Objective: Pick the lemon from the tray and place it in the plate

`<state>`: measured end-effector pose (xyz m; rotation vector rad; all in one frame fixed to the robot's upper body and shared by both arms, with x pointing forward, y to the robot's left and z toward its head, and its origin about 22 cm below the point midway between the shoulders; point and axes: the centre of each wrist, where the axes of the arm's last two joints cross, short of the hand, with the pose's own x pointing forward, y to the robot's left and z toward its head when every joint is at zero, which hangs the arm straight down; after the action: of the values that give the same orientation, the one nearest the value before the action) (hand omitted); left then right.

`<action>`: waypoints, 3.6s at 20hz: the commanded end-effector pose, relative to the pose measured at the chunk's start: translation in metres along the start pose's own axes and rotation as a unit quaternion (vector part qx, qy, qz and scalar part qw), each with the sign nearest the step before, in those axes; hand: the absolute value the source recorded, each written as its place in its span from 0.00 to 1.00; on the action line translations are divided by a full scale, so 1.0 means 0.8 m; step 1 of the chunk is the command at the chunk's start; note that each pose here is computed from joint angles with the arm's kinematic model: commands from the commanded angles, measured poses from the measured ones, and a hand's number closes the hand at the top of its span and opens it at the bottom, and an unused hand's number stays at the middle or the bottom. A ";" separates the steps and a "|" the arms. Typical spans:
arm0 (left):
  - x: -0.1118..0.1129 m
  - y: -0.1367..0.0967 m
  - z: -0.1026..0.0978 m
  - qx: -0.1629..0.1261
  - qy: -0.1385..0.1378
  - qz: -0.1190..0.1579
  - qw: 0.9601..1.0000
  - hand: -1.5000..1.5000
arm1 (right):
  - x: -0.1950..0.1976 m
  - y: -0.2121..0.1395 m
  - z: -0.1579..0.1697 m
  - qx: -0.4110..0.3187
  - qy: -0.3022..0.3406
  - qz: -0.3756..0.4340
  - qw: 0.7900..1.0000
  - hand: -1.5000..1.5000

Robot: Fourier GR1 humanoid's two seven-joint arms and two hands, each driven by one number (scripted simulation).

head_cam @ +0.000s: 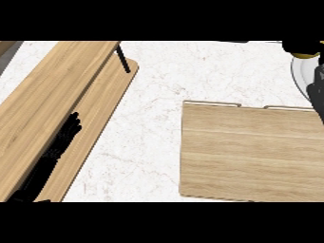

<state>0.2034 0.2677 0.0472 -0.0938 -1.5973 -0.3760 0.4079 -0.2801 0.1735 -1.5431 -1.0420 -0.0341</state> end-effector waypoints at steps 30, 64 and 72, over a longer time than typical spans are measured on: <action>-0.064 -0.019 0.024 0.098 0.159 0.096 0.978 0.50 | -0.152 0.051 -0.083 -0.226 0.245 -0.039 0.942 1.00; -0.060 -0.021 0.028 0.116 0.188 0.109 0.969 0.50 | -0.136 0.092 0.018 -0.120 0.164 -0.262 0.943 0.00; -0.072 -0.015 0.035 0.141 0.199 0.112 0.963 0.50 | -0.170 0.115 0.078 -0.063 0.139 -0.243 0.958 0.00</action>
<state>0.1675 0.2936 0.0245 0.0492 -1.4182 -0.1855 0.3639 -0.3054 0.0232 -1.3332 -1.1744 -0.7197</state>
